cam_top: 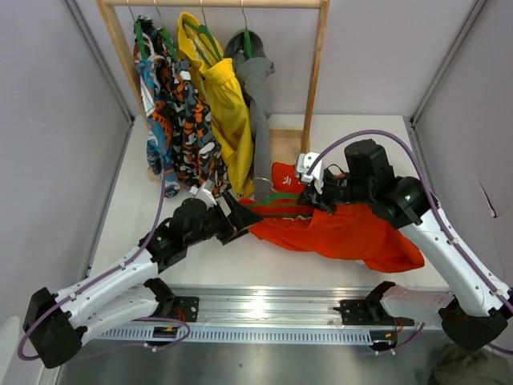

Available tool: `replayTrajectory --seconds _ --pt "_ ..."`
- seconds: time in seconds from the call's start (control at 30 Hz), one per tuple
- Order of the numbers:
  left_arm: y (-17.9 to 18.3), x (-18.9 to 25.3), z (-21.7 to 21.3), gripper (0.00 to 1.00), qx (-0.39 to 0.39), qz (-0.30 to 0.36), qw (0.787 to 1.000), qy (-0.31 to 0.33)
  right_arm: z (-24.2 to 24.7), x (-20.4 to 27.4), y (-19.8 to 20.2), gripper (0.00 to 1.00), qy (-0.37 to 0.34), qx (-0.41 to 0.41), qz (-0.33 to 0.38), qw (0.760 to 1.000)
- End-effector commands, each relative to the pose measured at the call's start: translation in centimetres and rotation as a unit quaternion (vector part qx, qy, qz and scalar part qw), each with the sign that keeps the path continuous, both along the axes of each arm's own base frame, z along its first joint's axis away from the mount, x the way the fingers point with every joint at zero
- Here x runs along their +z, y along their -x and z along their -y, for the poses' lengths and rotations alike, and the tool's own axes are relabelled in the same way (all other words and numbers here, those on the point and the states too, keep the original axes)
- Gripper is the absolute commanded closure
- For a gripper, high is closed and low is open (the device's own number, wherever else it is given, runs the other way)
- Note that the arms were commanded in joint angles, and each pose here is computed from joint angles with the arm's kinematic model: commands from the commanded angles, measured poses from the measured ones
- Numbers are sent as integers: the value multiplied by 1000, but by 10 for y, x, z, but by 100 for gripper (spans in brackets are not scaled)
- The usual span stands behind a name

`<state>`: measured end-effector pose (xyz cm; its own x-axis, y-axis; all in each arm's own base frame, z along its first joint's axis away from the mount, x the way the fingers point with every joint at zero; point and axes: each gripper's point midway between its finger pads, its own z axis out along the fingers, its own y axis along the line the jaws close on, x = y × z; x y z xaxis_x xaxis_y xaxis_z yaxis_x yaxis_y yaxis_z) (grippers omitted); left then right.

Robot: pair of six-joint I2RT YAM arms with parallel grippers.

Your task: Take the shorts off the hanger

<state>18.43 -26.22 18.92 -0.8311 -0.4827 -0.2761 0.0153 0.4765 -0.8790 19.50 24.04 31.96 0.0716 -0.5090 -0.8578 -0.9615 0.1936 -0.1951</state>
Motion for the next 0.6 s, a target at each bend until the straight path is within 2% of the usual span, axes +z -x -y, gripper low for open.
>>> replayTrajectory --seconds 0.0,0.1,0.3,0.37,0.47,0.57 --pt "-22 4 -7 6 72 -9 997 -6 -3 20 -12 100 -18 -8 62 998" --pt "-31 -8 -14 8 99 -16 994 -32 -2 19 -11 100 -14 -7 66 998" --pt "-35 -21 -6 8 96 -19 995 -18 -3 14 -6 100 -11 6 59 998" --pt "-36 -18 -3 7 92 -13 996 -4 -2 11 -5 100 -8 8 59 998" --pt "-33 11 7 7 66 29 996 49 0 6 -7 100 -1 4 59 998" --pt "-32 18 4 6 66 43 995 53 1 5 -6 100 0 3 61 998"
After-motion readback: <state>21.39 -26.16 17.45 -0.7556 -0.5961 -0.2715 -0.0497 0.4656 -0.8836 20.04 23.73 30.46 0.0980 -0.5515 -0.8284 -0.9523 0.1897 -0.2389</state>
